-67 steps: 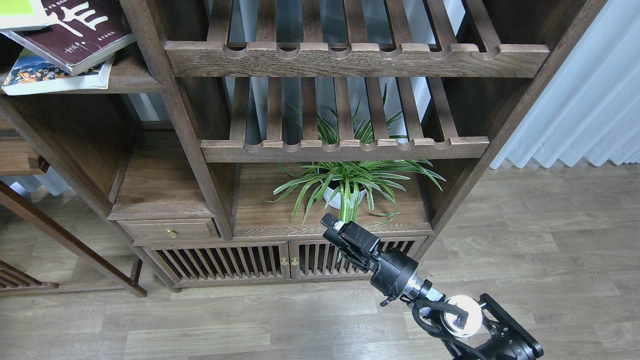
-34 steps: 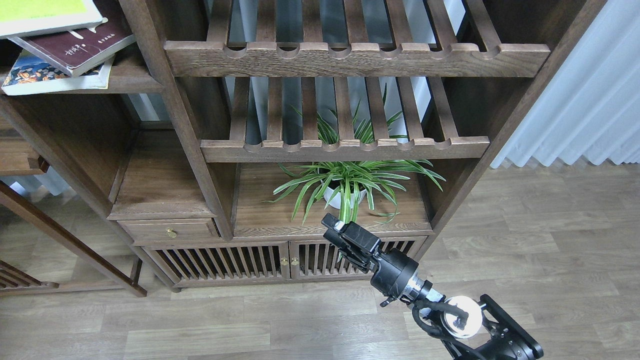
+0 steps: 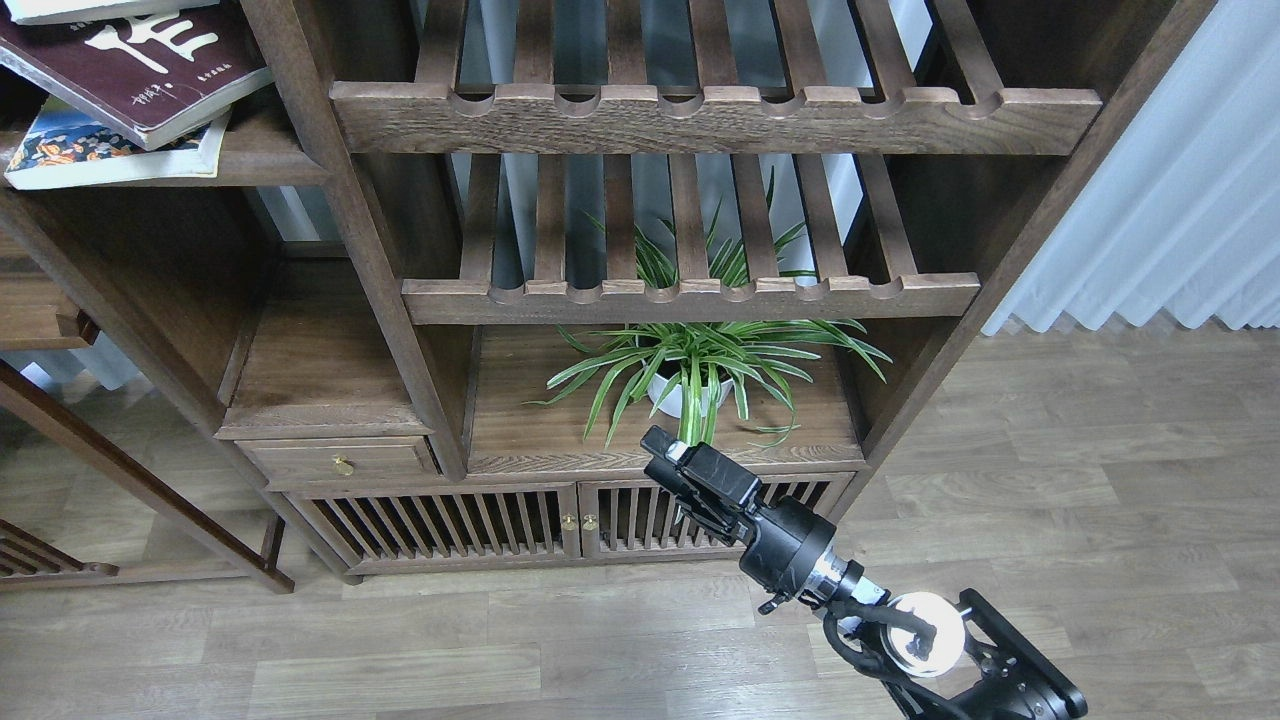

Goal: Organize books on shelf
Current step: 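Lay the yellow-green book on the book stack and release with left gripper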

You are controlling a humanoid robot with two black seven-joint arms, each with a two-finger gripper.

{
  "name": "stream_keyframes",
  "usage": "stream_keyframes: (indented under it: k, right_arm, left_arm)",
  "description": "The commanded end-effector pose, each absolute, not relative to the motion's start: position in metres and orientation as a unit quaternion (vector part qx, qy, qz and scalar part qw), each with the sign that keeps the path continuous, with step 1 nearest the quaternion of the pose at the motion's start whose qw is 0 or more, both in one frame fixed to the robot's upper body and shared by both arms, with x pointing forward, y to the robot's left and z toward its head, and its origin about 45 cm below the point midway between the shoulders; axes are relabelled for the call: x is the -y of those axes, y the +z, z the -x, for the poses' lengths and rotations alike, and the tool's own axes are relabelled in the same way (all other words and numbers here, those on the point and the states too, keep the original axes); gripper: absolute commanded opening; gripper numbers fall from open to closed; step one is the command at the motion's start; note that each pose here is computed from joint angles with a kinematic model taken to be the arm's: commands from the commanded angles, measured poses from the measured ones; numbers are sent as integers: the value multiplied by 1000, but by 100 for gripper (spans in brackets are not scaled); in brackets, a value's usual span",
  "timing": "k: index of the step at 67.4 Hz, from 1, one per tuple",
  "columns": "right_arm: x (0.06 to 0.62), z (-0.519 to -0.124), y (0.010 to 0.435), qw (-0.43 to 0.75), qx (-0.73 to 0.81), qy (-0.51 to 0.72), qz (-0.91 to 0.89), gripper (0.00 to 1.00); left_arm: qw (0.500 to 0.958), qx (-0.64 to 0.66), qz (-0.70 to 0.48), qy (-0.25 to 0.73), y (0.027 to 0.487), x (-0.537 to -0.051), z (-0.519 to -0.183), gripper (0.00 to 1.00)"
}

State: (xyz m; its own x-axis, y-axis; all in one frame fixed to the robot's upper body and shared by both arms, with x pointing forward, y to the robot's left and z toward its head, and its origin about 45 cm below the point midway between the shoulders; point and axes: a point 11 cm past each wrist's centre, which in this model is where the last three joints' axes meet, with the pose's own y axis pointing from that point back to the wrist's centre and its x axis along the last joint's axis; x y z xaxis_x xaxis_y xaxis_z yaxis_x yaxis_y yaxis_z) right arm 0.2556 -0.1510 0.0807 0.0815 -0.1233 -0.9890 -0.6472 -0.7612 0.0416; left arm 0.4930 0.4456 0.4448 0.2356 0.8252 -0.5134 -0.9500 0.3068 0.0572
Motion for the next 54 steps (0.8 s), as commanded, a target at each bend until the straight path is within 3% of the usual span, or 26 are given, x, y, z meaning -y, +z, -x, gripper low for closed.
stream_keyframes:
  k: [1,6,12,25,30,54]
  right_arm:
    - [151,-255,80,210,-273,621,704,79]
    - [151,-255,80,210,-273,621,704,79]
    - [150,-254,80,209,-272,621,705,79]
    - [149,-254,80,208,-271,622,705,79]
    - [149,-254,80,208,-271,622,705,79]
    - [149,-254,79,207,-272,622,705,79]
  left_arm:
    - [776,-241,144,566,441,-435,-499,13]
    - [777,-243,144,563,439,-431,-501,39]
    - [779,-244,143,560,439,-429,-502,62]
    - [790,-231,152,547,458,-419,-503,94]
    - [797,-222,158,539,471,-416,-502,99]
    - [854,-124,174,475,564,-393,-468,99]
